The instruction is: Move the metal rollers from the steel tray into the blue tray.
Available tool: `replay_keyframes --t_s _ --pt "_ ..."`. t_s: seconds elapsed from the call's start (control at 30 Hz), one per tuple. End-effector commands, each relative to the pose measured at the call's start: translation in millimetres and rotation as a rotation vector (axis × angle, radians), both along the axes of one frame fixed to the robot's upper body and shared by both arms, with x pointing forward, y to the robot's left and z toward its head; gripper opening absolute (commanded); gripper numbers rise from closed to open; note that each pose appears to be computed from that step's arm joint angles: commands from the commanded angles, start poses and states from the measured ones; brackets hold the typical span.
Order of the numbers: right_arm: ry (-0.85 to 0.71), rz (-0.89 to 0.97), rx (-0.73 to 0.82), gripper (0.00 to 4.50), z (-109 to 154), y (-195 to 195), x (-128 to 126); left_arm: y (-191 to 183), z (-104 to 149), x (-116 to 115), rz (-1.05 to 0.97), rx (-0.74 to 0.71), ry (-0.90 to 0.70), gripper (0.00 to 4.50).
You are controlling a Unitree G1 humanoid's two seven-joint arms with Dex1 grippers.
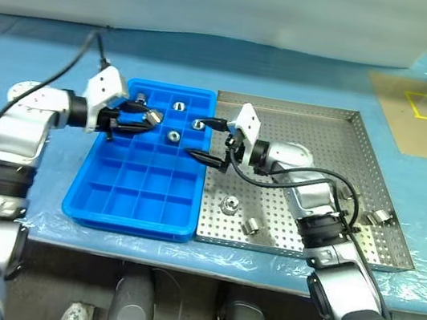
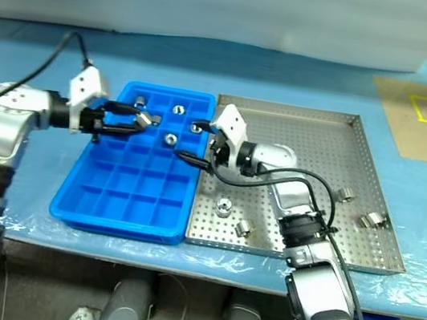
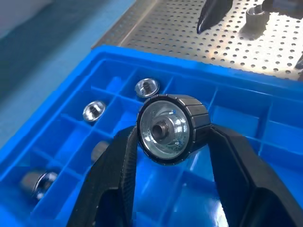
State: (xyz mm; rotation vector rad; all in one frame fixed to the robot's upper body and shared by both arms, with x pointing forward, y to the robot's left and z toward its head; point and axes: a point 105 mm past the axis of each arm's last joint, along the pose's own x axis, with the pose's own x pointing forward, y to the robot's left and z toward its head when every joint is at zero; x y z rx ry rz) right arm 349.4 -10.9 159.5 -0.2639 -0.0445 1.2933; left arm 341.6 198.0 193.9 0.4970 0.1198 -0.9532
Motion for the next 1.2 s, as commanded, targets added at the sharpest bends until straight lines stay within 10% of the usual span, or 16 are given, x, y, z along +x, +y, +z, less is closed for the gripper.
replay_keyframes --t_s 0.03,0.33,0.9,1.13,1.2 --pt "-0.047 0.075 0.020 4.50 12 12 -3 11 6 -22 0.045 -0.014 -0.024 1.88" --pt "-0.048 0.197 0.038 4.50 18 35 -13 47 -31 -63 0.223 -0.010 0.070 1.88" --pt "-0.058 0.169 0.019 4.50 16 29 -10 57 -73 -57 0.319 -0.043 0.184 1.88" --pt "-0.062 0.141 0.023 4.50 16 25 -8 62 -81 -55 0.313 0.013 0.205 4.24" --pt "-0.063 0.135 0.024 4.50 16 24 -8 58 -76 -53 0.292 0.020 0.188 4.24"
